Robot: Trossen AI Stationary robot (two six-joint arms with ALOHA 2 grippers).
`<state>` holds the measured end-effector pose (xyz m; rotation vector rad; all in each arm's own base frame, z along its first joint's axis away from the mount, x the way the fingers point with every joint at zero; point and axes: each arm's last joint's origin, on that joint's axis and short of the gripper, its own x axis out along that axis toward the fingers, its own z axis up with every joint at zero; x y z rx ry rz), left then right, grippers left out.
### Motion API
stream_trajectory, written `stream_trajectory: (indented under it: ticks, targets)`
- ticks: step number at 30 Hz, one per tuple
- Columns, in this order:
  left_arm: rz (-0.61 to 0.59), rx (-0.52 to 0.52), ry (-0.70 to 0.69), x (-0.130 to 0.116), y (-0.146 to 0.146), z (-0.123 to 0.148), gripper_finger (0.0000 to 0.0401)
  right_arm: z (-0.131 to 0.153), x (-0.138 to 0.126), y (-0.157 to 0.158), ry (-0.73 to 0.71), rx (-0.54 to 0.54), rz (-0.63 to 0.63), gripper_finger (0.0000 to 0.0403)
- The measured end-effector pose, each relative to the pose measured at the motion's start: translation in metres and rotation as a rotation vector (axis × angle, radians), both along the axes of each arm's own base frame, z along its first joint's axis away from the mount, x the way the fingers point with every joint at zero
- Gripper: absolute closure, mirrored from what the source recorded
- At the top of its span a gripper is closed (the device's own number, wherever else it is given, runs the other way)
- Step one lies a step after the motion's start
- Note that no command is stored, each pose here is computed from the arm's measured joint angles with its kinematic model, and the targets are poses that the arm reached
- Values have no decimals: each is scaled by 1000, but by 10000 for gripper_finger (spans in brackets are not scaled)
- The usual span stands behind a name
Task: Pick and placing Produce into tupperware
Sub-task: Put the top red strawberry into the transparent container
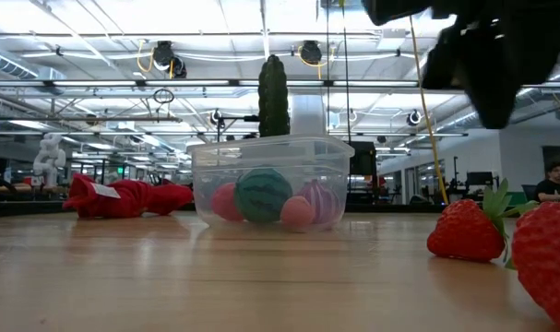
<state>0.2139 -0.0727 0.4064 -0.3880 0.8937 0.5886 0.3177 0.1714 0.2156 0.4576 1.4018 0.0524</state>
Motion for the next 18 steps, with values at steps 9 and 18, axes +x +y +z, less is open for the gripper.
stream_trajectory:
  ticks: [9,18]
  targets:
    - [13,-9,-5,0,0,0,192,-18,12,-12,-65,16,-102,218]
    - [8,-4,-3,0,0,0,192,-34,7,-22,-17,7,-136,218]
